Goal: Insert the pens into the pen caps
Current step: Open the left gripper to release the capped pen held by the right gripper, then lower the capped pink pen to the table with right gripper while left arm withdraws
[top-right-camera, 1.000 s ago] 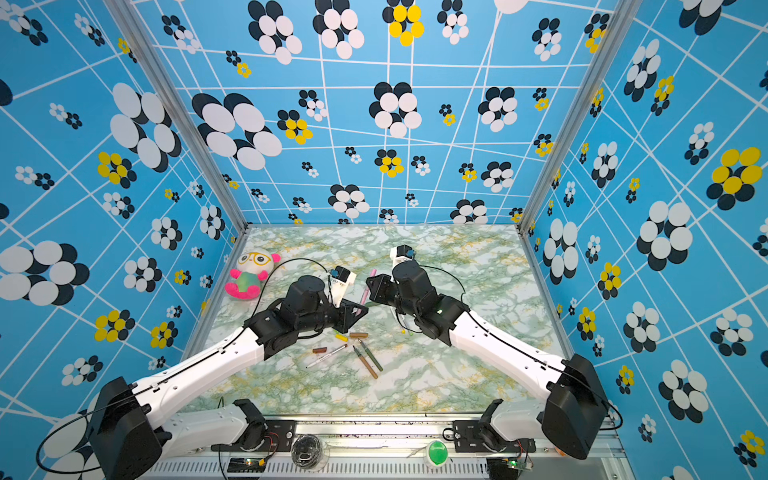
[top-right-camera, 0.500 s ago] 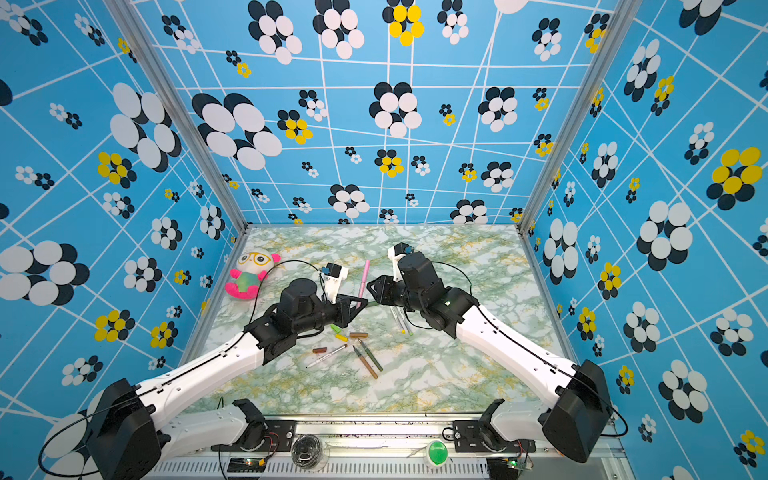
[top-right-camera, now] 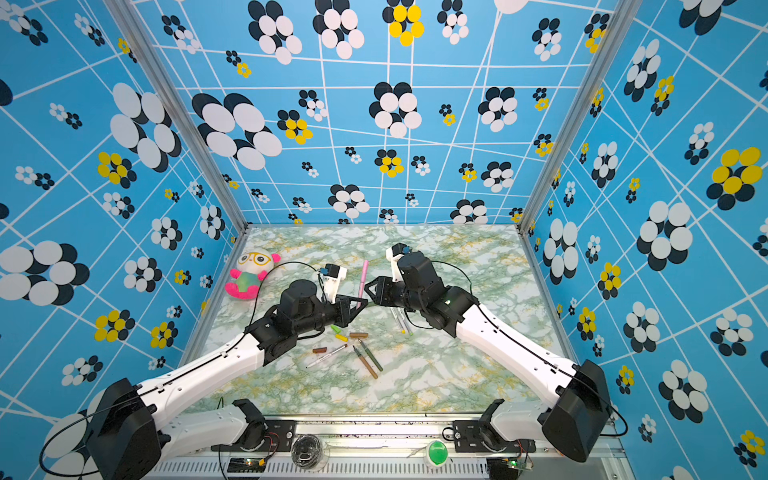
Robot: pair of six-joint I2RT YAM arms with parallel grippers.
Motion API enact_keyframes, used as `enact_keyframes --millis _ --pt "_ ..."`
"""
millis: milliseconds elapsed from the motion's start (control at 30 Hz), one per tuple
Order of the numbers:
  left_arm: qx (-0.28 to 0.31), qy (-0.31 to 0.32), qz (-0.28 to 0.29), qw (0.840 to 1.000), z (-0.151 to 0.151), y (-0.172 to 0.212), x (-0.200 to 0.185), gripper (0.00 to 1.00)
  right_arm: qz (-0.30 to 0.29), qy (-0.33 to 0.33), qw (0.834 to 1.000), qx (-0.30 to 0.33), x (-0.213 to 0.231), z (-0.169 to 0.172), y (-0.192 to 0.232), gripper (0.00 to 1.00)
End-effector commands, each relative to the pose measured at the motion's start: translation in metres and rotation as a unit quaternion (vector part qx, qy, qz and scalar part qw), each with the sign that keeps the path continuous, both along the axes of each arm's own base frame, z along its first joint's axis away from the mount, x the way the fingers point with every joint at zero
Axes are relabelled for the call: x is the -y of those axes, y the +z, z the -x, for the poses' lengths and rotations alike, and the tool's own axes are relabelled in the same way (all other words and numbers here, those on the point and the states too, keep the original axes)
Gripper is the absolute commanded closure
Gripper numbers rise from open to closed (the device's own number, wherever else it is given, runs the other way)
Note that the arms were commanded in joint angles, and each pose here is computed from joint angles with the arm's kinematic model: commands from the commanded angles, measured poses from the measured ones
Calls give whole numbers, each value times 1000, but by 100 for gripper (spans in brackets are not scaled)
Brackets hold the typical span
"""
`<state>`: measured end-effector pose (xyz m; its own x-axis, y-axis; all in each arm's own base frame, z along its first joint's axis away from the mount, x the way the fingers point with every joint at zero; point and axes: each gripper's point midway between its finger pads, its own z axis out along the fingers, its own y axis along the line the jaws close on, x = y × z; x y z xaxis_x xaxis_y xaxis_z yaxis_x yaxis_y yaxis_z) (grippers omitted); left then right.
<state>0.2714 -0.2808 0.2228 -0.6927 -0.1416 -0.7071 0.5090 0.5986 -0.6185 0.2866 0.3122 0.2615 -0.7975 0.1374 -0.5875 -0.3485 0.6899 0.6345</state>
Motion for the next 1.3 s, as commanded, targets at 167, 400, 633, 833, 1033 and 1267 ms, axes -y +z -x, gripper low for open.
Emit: enact_keyframes --millis 167,400,633,833,1033,1267 --pt "4 -6 13 1000 1 5 5 100 -13 21 1000 8 -22 -10 4 61" --pt "0 -7 14 1000 2 4 7 100 -12 22 1000 4 -29 -14 -1 70" --pt "0 4 17 1000 -1 5 6 100 -12 20 1000 2 -31 -13 -3 90" --pt "4 1 22 1000 -2 5 8 94 1 -9 1000 1 -22 -17 -5 97" --pt "24 -2 11 1000 8 7 -1 43 52 -50 997 -14 10 -23 -13 99" --pt "64 -32 9 997 32 14 -14 34 135 -91 984 -65 71 -21 -41 99"
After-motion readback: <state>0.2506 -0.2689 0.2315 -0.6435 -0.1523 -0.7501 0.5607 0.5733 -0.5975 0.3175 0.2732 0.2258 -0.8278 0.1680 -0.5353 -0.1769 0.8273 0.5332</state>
